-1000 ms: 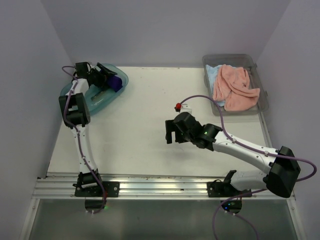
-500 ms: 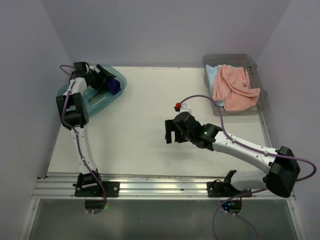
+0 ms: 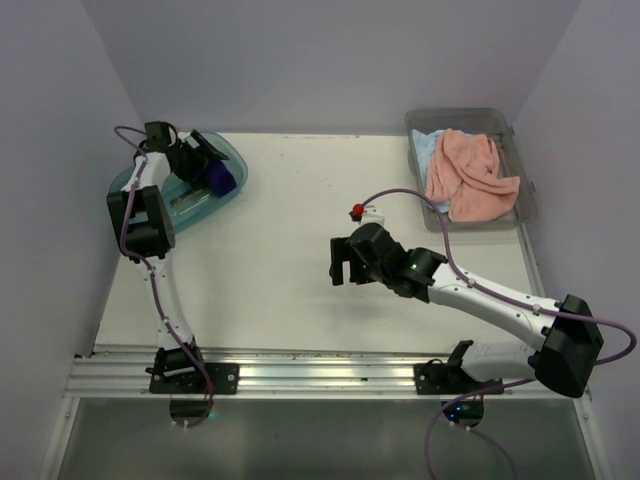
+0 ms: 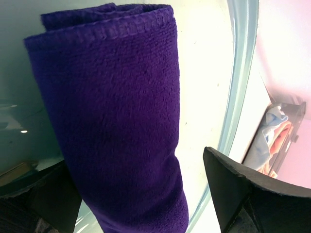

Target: Roll the towels

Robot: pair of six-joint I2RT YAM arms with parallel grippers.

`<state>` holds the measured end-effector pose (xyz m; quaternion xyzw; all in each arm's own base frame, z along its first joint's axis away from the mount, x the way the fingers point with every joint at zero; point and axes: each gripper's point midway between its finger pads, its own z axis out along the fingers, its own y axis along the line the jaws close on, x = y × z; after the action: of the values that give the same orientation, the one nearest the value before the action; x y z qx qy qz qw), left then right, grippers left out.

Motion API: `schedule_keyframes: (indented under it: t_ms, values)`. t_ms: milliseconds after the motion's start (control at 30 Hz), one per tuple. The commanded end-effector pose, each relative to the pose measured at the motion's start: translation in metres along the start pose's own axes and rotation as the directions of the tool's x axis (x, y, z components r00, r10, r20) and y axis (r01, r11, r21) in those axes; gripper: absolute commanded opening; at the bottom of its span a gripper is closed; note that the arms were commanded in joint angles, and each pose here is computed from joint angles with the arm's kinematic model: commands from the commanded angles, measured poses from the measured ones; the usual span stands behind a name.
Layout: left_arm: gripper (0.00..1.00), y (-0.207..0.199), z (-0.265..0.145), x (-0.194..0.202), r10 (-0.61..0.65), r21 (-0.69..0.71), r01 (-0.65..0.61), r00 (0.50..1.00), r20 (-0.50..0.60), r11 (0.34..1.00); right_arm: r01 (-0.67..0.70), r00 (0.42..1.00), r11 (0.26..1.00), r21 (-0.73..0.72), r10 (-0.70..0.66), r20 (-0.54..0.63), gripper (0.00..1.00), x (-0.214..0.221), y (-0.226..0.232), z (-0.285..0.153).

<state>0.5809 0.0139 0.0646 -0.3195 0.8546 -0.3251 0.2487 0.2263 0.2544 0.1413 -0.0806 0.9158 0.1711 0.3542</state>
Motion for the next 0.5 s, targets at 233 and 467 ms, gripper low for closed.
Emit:
schedule_keyframes:
  t_ms: [233, 467]
  values:
    - [1.0, -0.008, -0.04, -0.012, 0.06, -0.073, -0.056, 0.996, 0.059, 0.996, -0.014, 0.998, 0.999, -0.05, 0.017, 0.06, 0.91, -0.015, 0.007, -0.011]
    - [1.0, -0.001, -0.05, -0.01, 0.074, -0.129, -0.066, 0.996, 0.058, 0.989, -0.02, 0.998, 0.998, -0.055, 0.023, 0.064, 0.91, -0.014, 0.007, -0.013]
